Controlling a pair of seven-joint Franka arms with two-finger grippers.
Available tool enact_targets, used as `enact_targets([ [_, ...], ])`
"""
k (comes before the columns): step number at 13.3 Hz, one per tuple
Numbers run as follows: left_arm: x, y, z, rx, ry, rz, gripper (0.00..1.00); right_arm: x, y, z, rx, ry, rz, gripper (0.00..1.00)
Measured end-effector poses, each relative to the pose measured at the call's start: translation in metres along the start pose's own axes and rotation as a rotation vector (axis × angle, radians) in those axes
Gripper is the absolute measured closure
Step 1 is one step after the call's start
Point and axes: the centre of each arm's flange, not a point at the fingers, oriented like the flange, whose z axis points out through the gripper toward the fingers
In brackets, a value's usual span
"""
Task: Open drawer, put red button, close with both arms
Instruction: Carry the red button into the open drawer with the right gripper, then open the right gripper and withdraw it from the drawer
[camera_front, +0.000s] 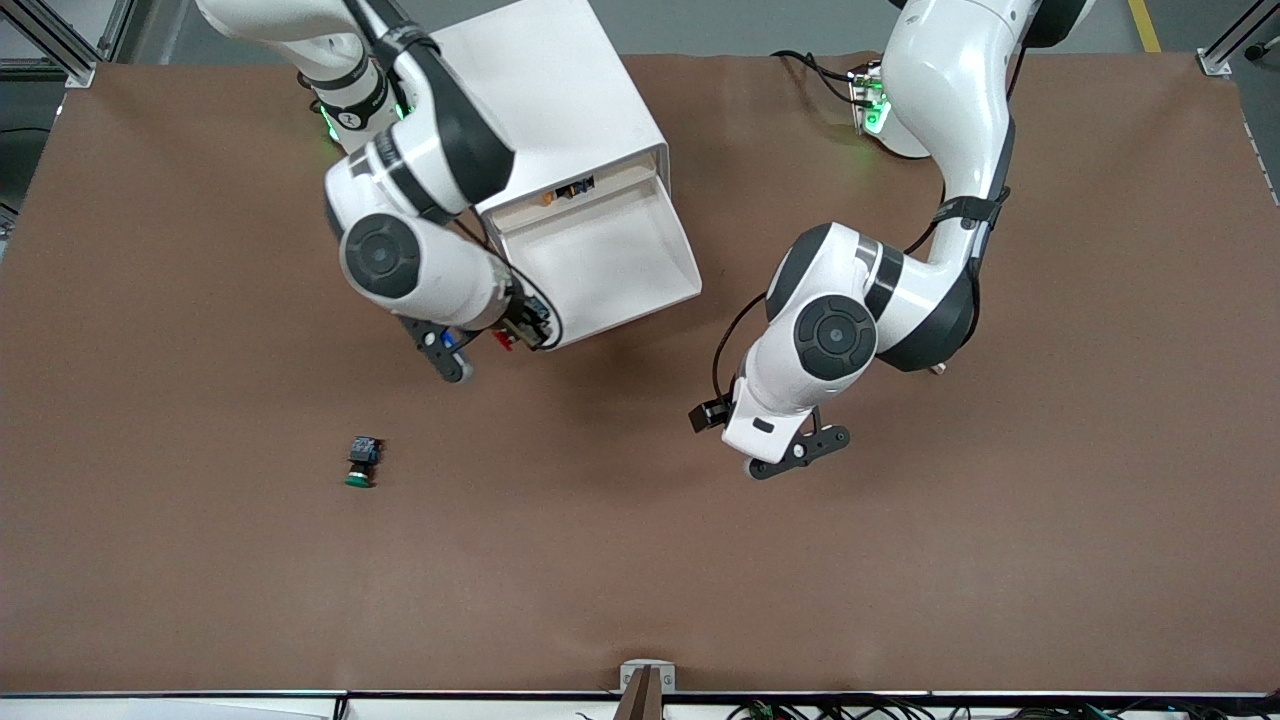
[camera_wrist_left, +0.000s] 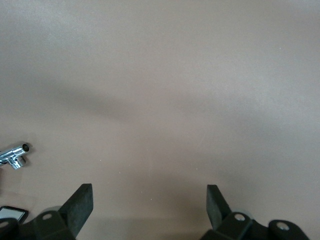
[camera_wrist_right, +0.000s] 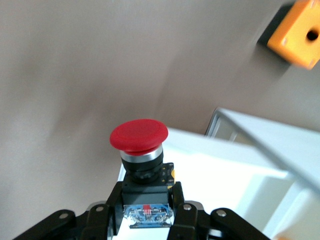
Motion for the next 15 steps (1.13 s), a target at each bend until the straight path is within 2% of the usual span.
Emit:
enact_targets([
  [3, 0.0, 0.0, 0.0, 0.001, 0.0, 0.0, 0.0, -0.049, -0.001, 0.048, 0.063, 0.021, 0.069, 0.59],
  [5, 0.0, 0.0, 0.0, 0.001, 0.0, -0.001, 0.0, -0.067, 0.005, 0.073, 0.079, 0.028, 0.091, 0.59],
  [9, 0.001, -0.001, 0.0, 0.001, 0.0, -0.002, 0.0, -0.065, 0.006, 0.077, 0.081, 0.031, 0.113, 0.59],
  [11, 0.001, -0.001, 0.0, 0.001, 0.0, -0.002, 0.0, -0.064, 0.005, 0.076, 0.086, 0.032, 0.123, 0.56],
  [13, -0.001, 0.0, 0.001, 0.001, -0.001, 0.001, 0.0, -0.061, 0.004, 0.072, 0.096, 0.042, 0.123, 0.39],
  [15, -0.004, 0.003, 0.002, 0.002, -0.002, 0.006, 0.0, -0.047, 0.001, 0.051, 0.135, 0.095, 0.112, 0.17],
])
